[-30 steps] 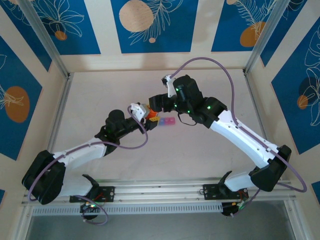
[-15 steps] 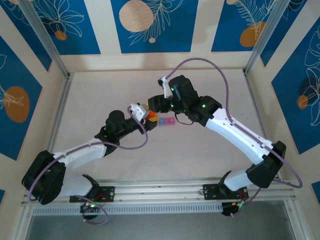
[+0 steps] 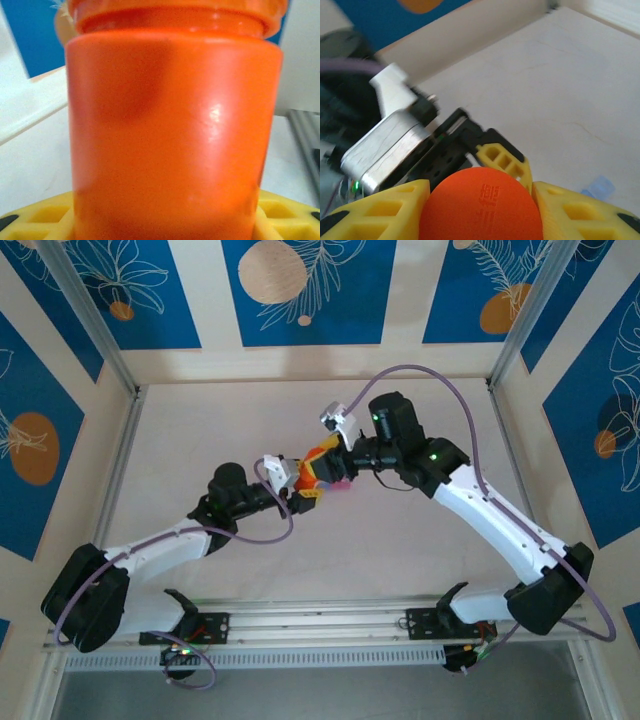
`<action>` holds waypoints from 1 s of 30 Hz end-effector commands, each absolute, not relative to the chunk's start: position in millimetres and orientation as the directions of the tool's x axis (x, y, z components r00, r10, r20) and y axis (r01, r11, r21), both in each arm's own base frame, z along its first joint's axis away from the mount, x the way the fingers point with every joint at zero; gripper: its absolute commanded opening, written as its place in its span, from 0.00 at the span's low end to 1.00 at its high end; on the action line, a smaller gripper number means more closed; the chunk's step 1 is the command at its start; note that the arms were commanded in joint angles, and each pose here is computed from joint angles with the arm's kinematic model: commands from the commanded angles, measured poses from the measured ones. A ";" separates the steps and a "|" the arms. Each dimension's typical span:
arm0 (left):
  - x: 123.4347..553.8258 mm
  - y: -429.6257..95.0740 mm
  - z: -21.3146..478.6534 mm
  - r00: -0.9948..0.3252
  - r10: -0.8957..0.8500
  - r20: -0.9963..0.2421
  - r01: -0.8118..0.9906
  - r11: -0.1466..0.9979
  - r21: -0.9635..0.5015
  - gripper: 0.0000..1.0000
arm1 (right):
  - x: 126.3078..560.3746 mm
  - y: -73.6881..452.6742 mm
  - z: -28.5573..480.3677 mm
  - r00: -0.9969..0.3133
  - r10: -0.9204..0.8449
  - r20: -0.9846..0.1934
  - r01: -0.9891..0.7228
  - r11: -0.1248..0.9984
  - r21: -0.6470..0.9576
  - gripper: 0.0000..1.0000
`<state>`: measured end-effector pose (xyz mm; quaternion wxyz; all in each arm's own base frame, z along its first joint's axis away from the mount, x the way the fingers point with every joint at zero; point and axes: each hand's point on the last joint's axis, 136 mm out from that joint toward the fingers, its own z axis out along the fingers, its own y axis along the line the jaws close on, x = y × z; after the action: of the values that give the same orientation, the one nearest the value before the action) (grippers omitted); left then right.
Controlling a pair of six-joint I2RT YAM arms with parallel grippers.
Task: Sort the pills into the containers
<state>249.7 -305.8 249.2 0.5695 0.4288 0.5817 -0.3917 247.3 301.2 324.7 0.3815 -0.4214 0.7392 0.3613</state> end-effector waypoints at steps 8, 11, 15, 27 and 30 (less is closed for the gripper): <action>195.9 -318.8 279.8 0.034 -0.025 -0.999 0.998 -0.052 0.035 0.00 | 193.3 282.5 307.5 -0.003 -0.504 -0.864 -0.997 -0.067 0.043 0.43; 190.5 -320.8 275.1 0.010 0.002 -1.000 0.995 -0.101 0.010 0.00 | 190.5 278.8 316.9 0.062 -0.459 -0.886 -0.990 -0.139 0.003 0.43; 186.8 -320.6 271.8 -0.004 0.016 -1.000 0.992 -0.127 -0.006 0.00 | 188.2 274.2 326.0 0.130 -0.409 -0.903 -0.978 -0.203 -0.049 0.45; 185.2 -322.4 270.0 -0.023 0.030 -0.999 0.987 -0.156 -0.027 0.00 | 194.9 273.5 331.0 0.140 -0.395 -0.908 -0.979 -0.191 -0.068 0.65; 186.9 -322.8 269.0 -0.025 0.031 -0.999 0.989 -0.147 -0.029 0.00 | 197.1 275.0 333.4 0.133 -0.387 -0.912 -0.982 -0.176 -0.069 0.73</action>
<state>187.9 -322.0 252.4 0.4352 0.5218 0.5056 -0.5317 196.6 275.0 323.3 0.3617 -0.6600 0.5257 0.3966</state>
